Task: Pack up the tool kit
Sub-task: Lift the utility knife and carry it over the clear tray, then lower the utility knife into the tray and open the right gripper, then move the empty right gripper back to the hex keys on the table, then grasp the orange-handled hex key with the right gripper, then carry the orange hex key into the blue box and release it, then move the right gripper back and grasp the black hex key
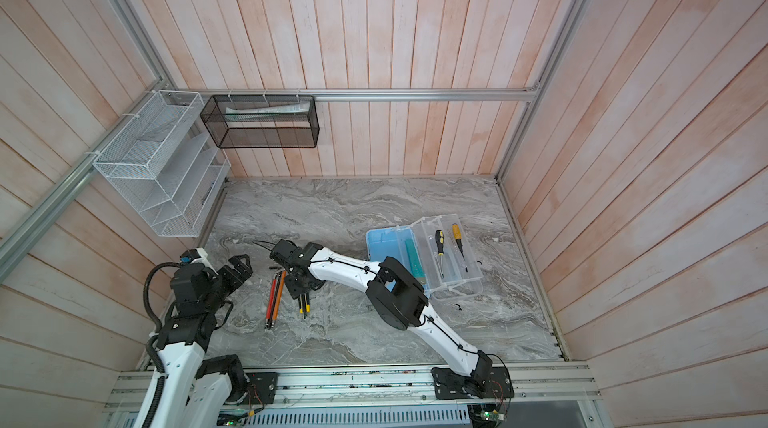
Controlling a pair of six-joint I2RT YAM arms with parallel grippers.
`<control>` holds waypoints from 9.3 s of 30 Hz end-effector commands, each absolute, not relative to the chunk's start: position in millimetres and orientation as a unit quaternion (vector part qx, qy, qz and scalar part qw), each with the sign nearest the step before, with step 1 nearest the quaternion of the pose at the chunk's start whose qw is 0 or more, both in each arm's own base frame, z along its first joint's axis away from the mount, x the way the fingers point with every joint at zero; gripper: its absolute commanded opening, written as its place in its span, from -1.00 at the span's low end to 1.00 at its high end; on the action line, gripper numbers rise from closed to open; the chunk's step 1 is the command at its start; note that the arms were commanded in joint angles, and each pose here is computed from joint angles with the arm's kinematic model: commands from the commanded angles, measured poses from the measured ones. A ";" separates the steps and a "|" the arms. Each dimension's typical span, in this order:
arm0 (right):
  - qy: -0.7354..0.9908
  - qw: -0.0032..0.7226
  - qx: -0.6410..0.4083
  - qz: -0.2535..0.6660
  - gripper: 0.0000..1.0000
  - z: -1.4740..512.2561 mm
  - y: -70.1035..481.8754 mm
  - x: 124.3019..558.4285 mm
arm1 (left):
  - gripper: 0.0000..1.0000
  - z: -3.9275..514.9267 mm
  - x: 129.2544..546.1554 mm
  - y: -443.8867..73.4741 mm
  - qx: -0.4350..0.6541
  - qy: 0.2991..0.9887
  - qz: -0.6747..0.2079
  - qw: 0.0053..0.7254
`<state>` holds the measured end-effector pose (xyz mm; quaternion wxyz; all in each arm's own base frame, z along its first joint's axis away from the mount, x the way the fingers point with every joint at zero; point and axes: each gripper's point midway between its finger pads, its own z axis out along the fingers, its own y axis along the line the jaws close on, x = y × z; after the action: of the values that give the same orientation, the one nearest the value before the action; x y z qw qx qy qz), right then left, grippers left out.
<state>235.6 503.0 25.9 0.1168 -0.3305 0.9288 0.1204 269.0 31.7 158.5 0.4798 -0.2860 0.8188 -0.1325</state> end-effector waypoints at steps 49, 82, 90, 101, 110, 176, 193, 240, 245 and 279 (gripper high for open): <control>0.953 0.244 -0.128 -0.130 -0.71 125.1 135.2 338.6 | 0.99 52.3 264.2 -49.0 -0.252 0.881 -0.238 0.322; 0.898 0.277 -0.244 0.239 0.04 152.8 345.3 309.8 | 0.99 91.7 282.7 -85.4 -0.202 0.891 -0.216 0.344; 0.865 0.226 -0.363 0.261 -0.11 99.5 463.3 269.8 | 0.99 125.1 273.3 -6.8 -0.300 0.842 -0.199 0.402; 0.862 0.196 -0.404 0.234 -0.23 52.5 510.1 249.9 | 0.99 120.3 266.0 3.1 -0.327 0.829 -0.217 0.398; 0.876 0.178 -0.402 0.197 -0.34 22.1 516.2 252.0 | 0.99 117.1 264.6 -2.8 -0.320 0.829 -0.232 0.395; 0.938 0.324 -0.124 0.000 -1.00 123.6 276.7 353.1 | 0.99 81.3 260.5 -40.8 -0.280 0.830 -0.306 0.374; 0.954 0.279 -0.092 -0.050 -1.00 65.6 229.8 354.4 | 0.99 81.7 264.8 -62.8 -0.239 0.841 -0.329 0.357; 0.839 0.226 -0.435 0.237 -0.19 54.0 522.8 247.0 | 0.99 136.4 256.4 11.0 -0.321 0.812 -0.203 0.443; 0.849 0.208 -0.438 0.209 -0.22 30.8 521.3 248.6 | 0.99 136.7 255.4 10.2 -0.320 0.810 -0.206 0.445; 0.886 0.182 -0.417 0.089 -0.55 -26.4 502.4 263.5 | 0.99 143.4 253.9 14.4 -0.316 0.806 -0.194 0.462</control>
<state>271.9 531.0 23.4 0.2403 -0.4158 0.8647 0.1469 252.0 11.6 135.5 0.4483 -0.3226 0.8093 -0.1998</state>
